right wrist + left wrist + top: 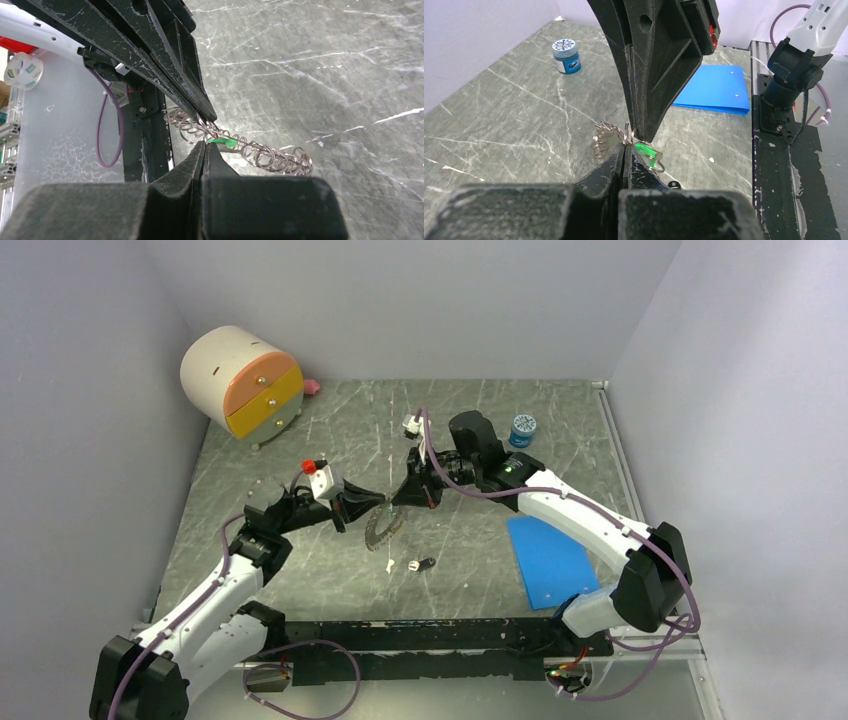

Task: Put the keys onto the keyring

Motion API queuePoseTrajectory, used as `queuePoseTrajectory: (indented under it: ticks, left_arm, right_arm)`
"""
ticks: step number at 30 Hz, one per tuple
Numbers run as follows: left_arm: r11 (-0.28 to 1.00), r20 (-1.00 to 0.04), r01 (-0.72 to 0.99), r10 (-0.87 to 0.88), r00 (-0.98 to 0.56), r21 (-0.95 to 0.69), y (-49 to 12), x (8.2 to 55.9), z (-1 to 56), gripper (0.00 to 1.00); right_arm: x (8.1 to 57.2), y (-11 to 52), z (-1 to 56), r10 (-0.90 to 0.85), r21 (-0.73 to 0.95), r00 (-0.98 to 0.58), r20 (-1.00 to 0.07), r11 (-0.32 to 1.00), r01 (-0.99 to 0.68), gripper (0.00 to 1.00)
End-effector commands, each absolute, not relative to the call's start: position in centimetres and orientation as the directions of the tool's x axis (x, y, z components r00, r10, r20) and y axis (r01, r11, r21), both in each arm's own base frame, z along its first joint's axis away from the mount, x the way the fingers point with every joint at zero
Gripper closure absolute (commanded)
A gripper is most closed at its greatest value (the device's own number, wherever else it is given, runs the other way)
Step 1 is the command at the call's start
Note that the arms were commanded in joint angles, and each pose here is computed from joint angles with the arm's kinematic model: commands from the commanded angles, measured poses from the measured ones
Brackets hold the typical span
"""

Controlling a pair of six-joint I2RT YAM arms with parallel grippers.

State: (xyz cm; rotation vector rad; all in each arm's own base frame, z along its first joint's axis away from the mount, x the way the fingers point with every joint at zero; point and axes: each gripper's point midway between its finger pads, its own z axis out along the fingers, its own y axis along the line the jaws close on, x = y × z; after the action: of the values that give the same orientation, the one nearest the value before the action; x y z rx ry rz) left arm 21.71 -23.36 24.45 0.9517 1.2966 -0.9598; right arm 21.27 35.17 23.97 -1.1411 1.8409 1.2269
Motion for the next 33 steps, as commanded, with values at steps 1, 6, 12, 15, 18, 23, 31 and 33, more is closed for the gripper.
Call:
queuePoseTrajectory:
  ticks: [1, 6, 12, 15, 18, 23, 31, 33]
  left_arm:
    - [0.313, -0.991, 0.944, -0.05, 0.122, 0.1, -23.7, 21.6, 26.1, 0.97]
    - [0.311, -0.991, 0.945, -0.047, 0.123, 0.102, -23.8, 21.6, 25.9, 0.97]
    - [0.31, -0.992, 0.946, -0.045, 0.118, 0.099, -24.0, 21.6, 25.8, 0.97]
    - [0.317, -0.99, 0.94, -0.027, 0.14, 0.125, -24.0, 21.7, 25.6, 0.97]
    - [0.318, -0.989, 0.939, -0.019, 0.146, 0.132, -24.0, 21.7, 25.5, 0.97]
    - [0.312, -0.989, 0.94, -0.007, 0.145, 0.136, -24.2, 21.7, 25.2, 0.97]
    - [0.32, -0.989, 0.936, 0.015, 0.149, 0.146, -24.3, 21.7, 24.8, 0.98]
    - [0.322, -0.989, 0.936, 0.029, 0.144, 0.146, -24.3, 21.8, 24.5, 0.97]
  right_arm:
    - [22.5, 35.5, 26.4, -0.263, 0.319, -0.369, -0.891, 0.213, -0.923, 1.0]
    - [23.2, 35.3, 26.4, -0.258, 0.317, -0.385, -0.886, 0.268, -0.91, 1.0]
    - [23.6, 35.2, 26.9, -0.235, 0.318, -0.392, -0.889, 0.297, -0.9, 1.0]
    - [23.7, 35.2, 27.2, -0.227, 0.323, -0.397, -0.889, 0.302, -0.897, 1.0]
    - [23.8, 35.2, 27.3, -0.221, 0.329, -0.406, -0.887, 0.313, -0.891, 1.0]
    - [24.1, 35.3, 27.3, -0.217, 0.341, -0.423, -0.88, 0.331, -0.88, 1.0]
    - [24.2, 35.4, 27.4, -0.217, 0.351, -0.433, -0.875, 0.331, -0.876, 1.0]
    - [24.1, 35.4, 27.5, -0.215, 0.351, -0.431, -0.876, 0.329, -0.877, 1.0]
